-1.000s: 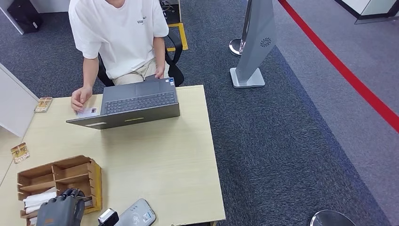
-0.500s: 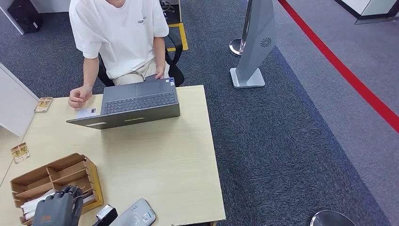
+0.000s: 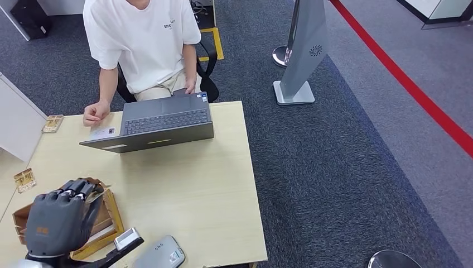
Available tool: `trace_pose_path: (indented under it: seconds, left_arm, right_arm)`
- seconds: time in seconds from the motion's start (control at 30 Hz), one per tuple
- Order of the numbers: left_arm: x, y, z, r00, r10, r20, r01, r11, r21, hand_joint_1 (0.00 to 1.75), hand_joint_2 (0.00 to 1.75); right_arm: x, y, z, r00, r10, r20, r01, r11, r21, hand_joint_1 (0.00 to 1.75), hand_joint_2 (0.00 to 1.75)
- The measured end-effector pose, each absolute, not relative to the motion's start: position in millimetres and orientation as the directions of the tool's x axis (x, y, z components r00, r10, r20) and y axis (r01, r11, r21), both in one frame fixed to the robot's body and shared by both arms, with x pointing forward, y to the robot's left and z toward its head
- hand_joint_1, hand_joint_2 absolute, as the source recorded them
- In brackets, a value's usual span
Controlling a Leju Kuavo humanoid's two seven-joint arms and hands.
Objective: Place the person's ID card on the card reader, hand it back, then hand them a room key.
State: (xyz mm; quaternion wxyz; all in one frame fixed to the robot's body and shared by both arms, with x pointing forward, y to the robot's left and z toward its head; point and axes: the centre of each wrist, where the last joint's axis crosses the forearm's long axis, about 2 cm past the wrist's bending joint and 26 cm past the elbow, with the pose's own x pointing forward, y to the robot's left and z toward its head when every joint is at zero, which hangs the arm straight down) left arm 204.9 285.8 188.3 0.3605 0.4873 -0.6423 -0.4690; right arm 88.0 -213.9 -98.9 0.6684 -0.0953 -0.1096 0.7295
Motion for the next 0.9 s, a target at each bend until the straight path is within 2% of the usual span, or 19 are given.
trace_pose_path:
  seconds: [0.23,0.4,0.63,0.9]
  left_arm:
    - [283.7,248.4,265.5,-0.189,-0.977,-0.099,-0.446,-0.004,0.895,1.75,1.75]
    - [338.1,223.2,306.0,-0.153,-0.983,-0.099,-0.5,-0.009,0.866,1.75,1.75]
    - [392.0,206.5,322.6,-0.051,-0.994,-0.098,-0.478,-0.062,0.876,1.75,1.75]
    - [438.9,195.3,311.6,0.008,-0.986,-0.166,-0.381,-0.156,0.911,1.75,1.75]
  right_arm:
    - [97.6,-212.8,-96.7,-0.196,0.98,0.021,-0.945,-0.183,-0.271,0.0,1.75]
    - [102.1,-211.3,-95.5,-0.246,0.969,0.028,-0.937,-0.23,-0.264,0.0,1.75]
    - [107.2,-210.6,-94.2,-0.272,0.962,0.027,-0.935,-0.257,-0.243,0.0,1.75]
    - [109.1,-209.5,-93.5,-0.275,0.961,0.016,-0.937,-0.265,-0.229,0.0,1.75]
